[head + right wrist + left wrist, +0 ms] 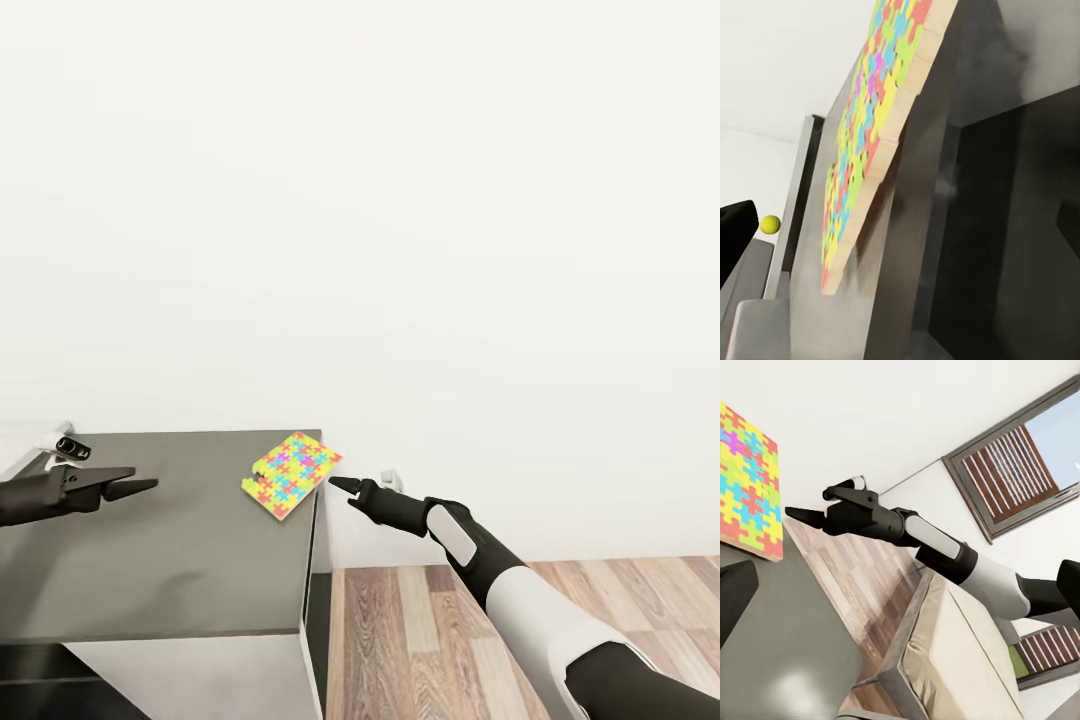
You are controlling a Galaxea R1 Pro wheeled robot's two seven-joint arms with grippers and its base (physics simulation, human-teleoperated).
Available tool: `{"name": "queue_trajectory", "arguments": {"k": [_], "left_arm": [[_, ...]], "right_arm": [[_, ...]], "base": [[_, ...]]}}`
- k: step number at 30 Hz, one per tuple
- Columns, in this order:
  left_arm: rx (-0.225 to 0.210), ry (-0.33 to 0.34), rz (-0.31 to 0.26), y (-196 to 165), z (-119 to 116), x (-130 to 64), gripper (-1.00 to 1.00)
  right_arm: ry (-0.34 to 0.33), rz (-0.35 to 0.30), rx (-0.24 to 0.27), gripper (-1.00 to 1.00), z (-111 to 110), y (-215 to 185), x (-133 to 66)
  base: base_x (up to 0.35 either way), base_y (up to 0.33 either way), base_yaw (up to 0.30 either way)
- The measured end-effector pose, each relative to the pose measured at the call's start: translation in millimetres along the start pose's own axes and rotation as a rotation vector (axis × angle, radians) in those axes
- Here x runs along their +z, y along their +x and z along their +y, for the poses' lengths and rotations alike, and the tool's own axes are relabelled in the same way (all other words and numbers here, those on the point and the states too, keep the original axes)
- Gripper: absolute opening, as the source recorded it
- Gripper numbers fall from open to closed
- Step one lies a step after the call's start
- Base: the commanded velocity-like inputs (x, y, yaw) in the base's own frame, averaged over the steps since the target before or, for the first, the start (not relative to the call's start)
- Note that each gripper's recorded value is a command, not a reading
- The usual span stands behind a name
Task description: Put all the toys in the child's room - the three board games (two on the bed and one on the table), the two jigsaw puzzles on the table, and the tennis ball on the table - inside the toy box on the table in the child's room.
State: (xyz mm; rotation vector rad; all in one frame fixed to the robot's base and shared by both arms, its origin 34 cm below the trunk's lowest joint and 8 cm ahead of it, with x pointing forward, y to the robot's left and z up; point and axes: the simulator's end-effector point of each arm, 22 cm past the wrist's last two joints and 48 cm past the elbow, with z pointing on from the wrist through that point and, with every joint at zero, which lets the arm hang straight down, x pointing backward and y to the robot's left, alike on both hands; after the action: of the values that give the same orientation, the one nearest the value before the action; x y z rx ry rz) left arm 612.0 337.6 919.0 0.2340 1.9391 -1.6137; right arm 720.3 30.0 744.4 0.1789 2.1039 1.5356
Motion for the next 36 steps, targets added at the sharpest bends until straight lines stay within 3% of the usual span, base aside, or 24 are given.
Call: {"name": "queue_trajectory", "arguments": {"k": [14,36], "left_arm": [[-0.001,0.002,0.0,0.3,0.0,0.7,1.0],[-0.001,0.004,0.0,0.7,0.0,1.9,1.0]], "right_arm": [[0.0,0.0,0.0,1.0,-0.2,-0.2,-0.2],[-0.001,-0.001,-0.001,1.0,0.3,-0.5,-0.3]], "base": [[0.032,-0.102,0.073],[0.061,-0.004,0.007]]}}
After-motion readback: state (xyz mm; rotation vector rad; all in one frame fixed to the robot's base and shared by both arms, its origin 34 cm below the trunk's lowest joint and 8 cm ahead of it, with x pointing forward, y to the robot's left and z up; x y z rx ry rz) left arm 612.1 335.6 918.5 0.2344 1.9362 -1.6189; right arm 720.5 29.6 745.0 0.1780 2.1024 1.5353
